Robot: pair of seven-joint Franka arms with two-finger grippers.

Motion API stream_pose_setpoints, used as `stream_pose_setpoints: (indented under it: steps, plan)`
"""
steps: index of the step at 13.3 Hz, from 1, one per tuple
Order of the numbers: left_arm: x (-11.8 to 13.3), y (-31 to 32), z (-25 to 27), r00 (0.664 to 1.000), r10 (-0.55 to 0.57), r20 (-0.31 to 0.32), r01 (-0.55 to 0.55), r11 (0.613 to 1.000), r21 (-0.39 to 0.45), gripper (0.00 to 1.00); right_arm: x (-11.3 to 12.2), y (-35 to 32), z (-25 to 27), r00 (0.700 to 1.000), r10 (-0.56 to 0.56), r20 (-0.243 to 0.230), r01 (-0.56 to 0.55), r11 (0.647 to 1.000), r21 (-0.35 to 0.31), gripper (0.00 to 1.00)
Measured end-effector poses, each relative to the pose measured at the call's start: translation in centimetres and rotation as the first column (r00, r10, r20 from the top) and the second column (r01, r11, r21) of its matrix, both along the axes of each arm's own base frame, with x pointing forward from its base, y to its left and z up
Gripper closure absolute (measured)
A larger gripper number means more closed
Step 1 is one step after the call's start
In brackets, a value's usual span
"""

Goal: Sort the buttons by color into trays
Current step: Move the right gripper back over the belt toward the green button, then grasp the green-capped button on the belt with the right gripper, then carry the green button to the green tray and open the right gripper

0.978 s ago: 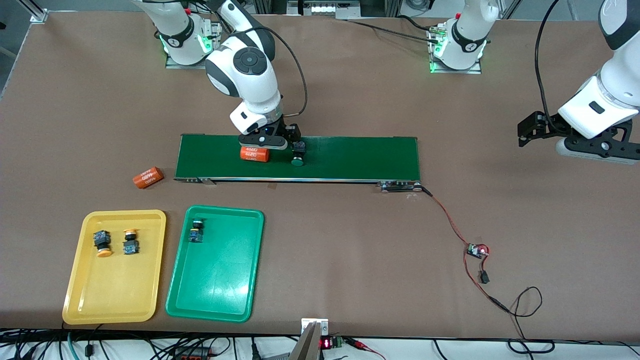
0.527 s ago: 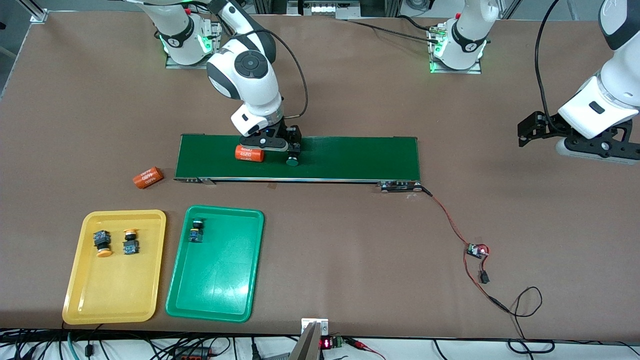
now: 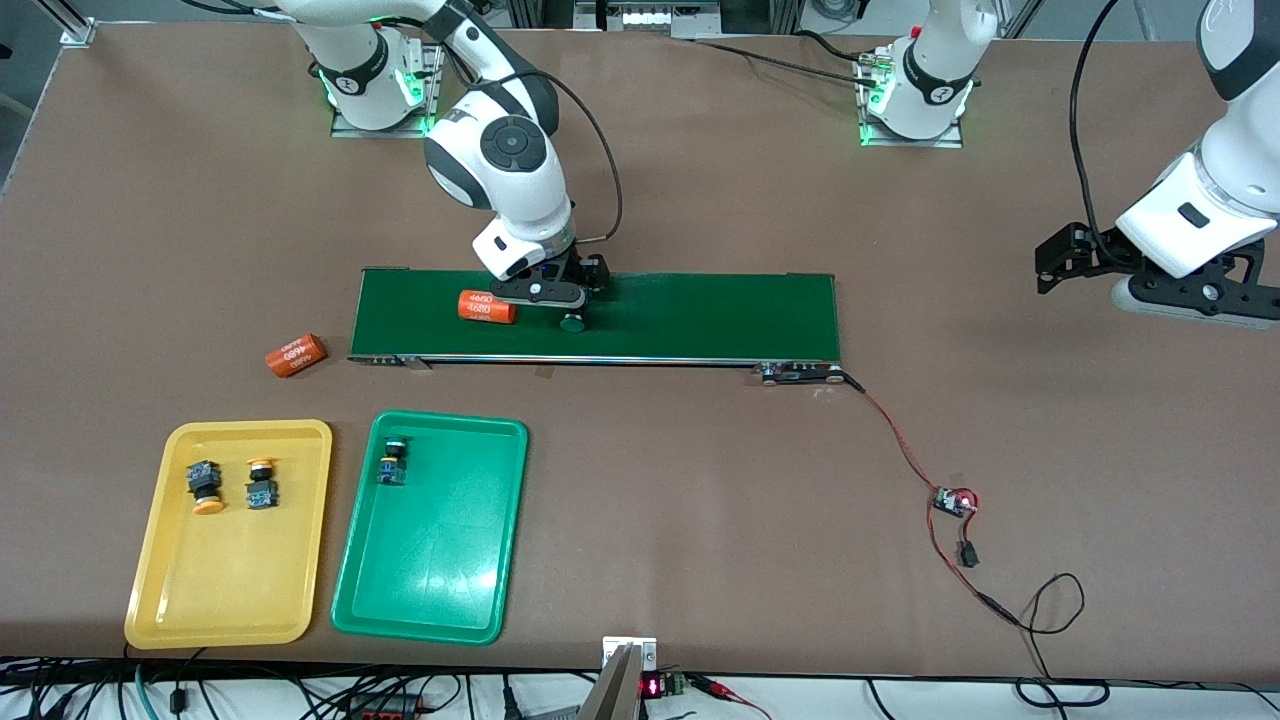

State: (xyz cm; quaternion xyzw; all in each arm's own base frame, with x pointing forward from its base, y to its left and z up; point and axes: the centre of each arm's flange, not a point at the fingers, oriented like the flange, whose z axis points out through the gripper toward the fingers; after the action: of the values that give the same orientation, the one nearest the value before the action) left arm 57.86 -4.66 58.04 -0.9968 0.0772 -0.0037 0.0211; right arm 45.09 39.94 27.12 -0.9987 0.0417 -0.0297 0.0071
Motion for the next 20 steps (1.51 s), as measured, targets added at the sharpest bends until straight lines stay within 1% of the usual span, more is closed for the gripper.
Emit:
stream_pose_setpoints:
  steps: [4, 6, 7, 8, 9, 11, 13, 15, 17, 20]
  plan:
    - [0.0, 0.0, 0.0, 1.0, 0.0, 0.0, 0.0, 1.0, 0.0, 0.0, 0.6, -0.9, -1.9, 1.0, 0.006, -0.009, -0.006, 1.0, -0.028, 0.0]
    - [0.0, 0.0, 0.0, 1.0, 0.0, 0.0, 0.0, 1.0, 0.0, 0.0, 0.9, -1.2, -2.2, 1.0, 0.002, -0.009, -0.003, 1.0, -0.029, 0.0]
    - [0.0, 0.0, 0.0, 1.0, 0.0, 0.0, 0.0, 1.0, 0.0, 0.0, 1.0, -1.3, -2.3, 1.0, 0.0, -0.01, -0.001, 1.0, -0.03, 0.04]
    - [0.0, 0.0, 0.0, 1.0, 0.0, 0.0, 0.0, 1.0, 0.0, 0.0, 1.0, -1.3, -2.3, 1.0, 0.0, -0.01, 0.0, 1.0, -0.03, 0.05]
    - [0.0, 0.0, 0.0, 1.0, 0.0, 0.0, 0.0, 1.0, 0.0, 0.0, 1.0, -1.4, -2.3, 1.0, -0.001, -0.009, 0.001, 1.0, -0.03, 0.13]
    - [0.0, 0.0, 0.0, 1.0, 0.0, 0.0, 0.0, 1.0, 0.0, 0.0, 1.1, -1.5, -2.4, 1.0, -0.003, -0.009, 0.003, 0.999, -0.032, 0.41]
    - [0.0, 0.0, 0.0, 1.0, 0.0, 0.0, 0.0, 1.0, 0.0, 0.0, 1.5, -1.8, -2.4, 1.0, -0.01, -0.007, 0.01, 0.999, -0.034, 0.58]
    - [0.0, 0.0, 0.0, 1.0, 0.0, 0.0, 0.0, 1.0, 0.0, 0.0, 3.0, -2.6, -1.8, 1.0, -0.018, 0.013, 0.018, 0.999, -0.032, 0.59]
    - [0.0, 0.0, 0.0, 1.0, 0.0, 0.0, 0.0, 1.0, 0.0, 0.0, 5.6, -3.5, 0.0, 0.998, -0.03, 0.047, 0.031, 0.999, -0.026, 0.59]
    - [0.0, 0.0, 0.0, 1.0, 0.0, 0.0, 0.0, 1.0, 0.0, 0.0, 9.8, -5.3, 3.9, 0.997, -0.012, 0.081, 0.016, 0.999, -0.052, 0.59]
